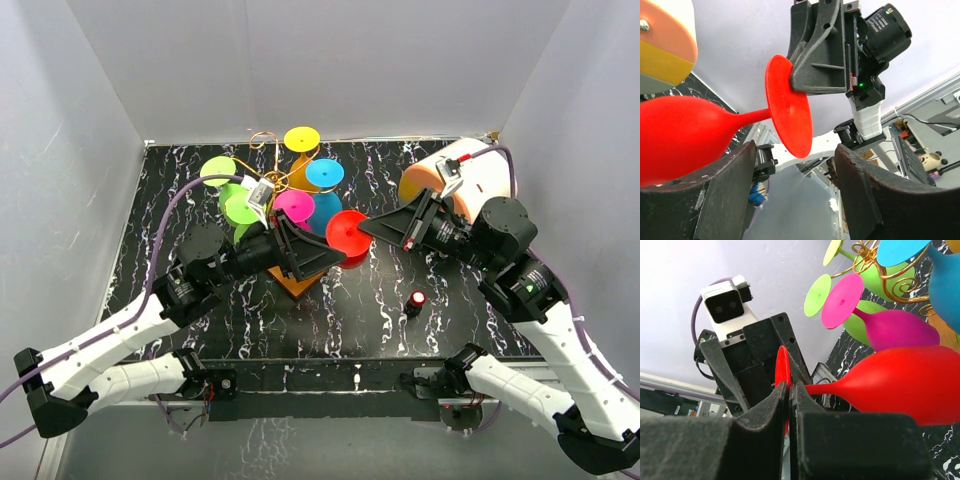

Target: Place the wine glass upside down on the wine glass rack

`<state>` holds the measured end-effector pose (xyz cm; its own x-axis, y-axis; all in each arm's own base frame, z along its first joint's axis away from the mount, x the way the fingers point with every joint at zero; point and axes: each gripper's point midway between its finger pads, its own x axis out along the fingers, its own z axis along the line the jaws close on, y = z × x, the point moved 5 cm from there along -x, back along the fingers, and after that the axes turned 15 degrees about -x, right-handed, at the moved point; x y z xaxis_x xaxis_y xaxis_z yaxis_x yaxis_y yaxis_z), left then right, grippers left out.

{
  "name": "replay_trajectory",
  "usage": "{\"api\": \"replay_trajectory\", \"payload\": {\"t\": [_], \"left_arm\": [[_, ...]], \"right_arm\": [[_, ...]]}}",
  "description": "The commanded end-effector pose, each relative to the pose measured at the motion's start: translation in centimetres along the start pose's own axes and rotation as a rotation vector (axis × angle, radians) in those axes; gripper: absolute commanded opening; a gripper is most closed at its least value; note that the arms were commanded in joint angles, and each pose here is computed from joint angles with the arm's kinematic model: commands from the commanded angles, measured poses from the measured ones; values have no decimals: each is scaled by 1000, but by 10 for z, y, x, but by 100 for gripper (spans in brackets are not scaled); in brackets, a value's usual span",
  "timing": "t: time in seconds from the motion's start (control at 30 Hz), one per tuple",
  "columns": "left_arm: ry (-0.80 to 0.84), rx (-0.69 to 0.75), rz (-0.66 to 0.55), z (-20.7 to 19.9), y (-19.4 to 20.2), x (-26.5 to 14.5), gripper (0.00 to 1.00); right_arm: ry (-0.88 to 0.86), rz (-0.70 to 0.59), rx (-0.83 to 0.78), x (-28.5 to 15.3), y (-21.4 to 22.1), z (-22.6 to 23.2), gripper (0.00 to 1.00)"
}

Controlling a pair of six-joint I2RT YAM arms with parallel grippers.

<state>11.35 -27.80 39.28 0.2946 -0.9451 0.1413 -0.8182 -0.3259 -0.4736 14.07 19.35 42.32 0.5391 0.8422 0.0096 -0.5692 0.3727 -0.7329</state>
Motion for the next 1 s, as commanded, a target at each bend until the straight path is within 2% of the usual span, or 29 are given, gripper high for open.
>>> {"api": "replay_trajectory", "payload": {"t": [0.0, 0.2, 0.4, 0.47, 0.73, 0.83, 0.87, 0.9, 0.97], "left_arm": [[47, -86, -40, -10, -4, 1, 62], [58, -112, -68, -14, -9, 6, 48], [-19, -185, -169, -9, -21, 3, 25], [-35, -195, -184, -8, -23, 2, 24], [-58, -238, -114, -6, -19, 17, 21], [-73, -243, -106, -8, -22, 22, 0], [-85, -245, -104, -7, -23, 24, 0], [-91, -247, -104, -6, -25, 26, 0], [-87, -260, -100, -8, -30, 30, 0]], "right_arm": [[-43, -83, -70, -12, -18, 19, 0], [-47, -75, -84, -11, -11, 14, 0], [-73, -103, -126, -16, -8, 14, 0], [-79, -89, -122, -15, -6, 13, 0], [-90, -79, -129, -9, -4, 9, 0], [-81, -91, -129, -7, -5, 7, 0], [-70, -101, -131, -8, -6, 6, 0], [-56, -115, -134, -9, -7, 5, 7], [-15, -147, -135, -12, -11, 2, 29]]}}
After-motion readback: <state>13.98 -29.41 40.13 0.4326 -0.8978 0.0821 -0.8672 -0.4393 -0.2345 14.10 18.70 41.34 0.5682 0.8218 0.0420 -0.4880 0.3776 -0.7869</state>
